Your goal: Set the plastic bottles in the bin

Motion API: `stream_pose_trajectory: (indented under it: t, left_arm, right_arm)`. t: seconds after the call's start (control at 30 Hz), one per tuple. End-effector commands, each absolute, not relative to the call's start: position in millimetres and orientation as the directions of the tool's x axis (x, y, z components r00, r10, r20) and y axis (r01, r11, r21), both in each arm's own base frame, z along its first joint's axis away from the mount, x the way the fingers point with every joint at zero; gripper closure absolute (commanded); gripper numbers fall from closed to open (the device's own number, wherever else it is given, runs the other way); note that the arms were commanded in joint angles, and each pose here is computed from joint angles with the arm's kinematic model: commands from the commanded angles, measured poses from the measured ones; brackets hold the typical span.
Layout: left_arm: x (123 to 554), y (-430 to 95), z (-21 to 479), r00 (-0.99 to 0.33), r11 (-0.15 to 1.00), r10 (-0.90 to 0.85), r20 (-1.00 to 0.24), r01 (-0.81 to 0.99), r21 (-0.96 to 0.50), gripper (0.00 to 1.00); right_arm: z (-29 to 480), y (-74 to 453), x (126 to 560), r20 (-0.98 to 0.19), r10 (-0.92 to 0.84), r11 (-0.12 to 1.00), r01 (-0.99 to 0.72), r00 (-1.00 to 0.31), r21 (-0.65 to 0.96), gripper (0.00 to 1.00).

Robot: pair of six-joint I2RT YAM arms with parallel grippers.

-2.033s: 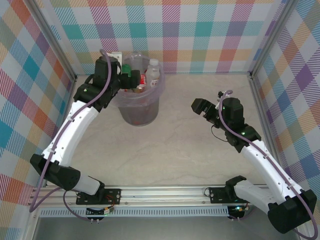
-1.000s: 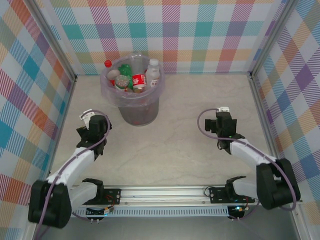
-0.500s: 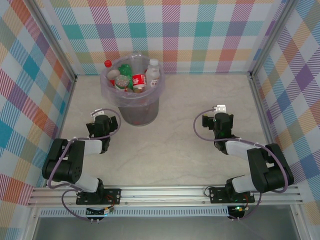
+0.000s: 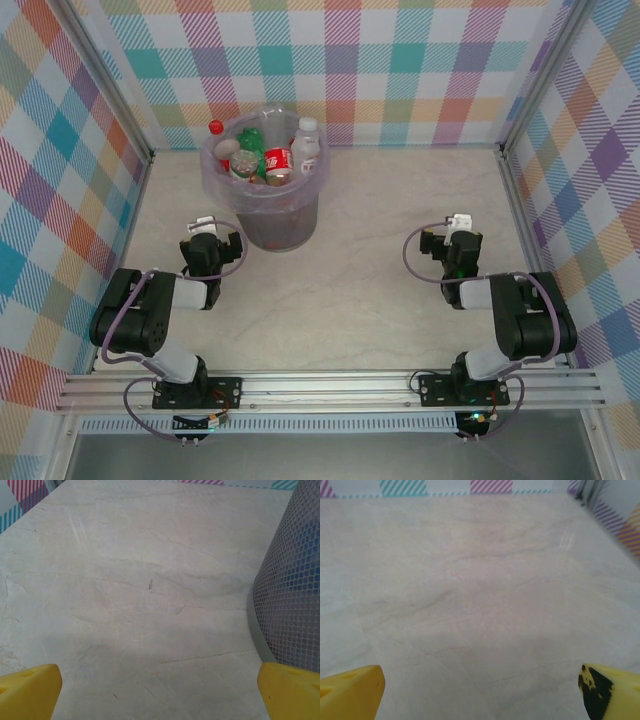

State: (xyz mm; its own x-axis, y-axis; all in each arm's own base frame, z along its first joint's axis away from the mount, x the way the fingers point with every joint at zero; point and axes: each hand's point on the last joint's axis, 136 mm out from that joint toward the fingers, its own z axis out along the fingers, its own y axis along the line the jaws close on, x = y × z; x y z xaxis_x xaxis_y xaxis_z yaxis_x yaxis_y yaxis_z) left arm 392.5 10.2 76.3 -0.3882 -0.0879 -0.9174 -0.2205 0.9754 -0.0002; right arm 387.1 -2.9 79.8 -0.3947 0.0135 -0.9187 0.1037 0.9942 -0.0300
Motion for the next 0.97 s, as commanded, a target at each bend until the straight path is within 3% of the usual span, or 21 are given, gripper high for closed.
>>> stream_pose_trajectory:
  t: [0.0, 0.93]
  left_arm:
    - [396.0, 7.1, 85.3, -0.347, 0.979, -0.083, -0.934, -0.204, -0.012, 0.00]
    - [396.0, 7.2, 85.1, -0.347, 0.979, -0.083, -0.934, -0.204, -0.011, 0.00]
  right_arm:
    - [91.8, 2.5, 395.6, -0.937, 0.063, 0.996, 0.074, -0.344, 0.040, 0.01]
    - [92.3, 2.4, 396.0, -0.933, 0.065, 0.997, 0.068, -0.354, 0.044, 0.01]
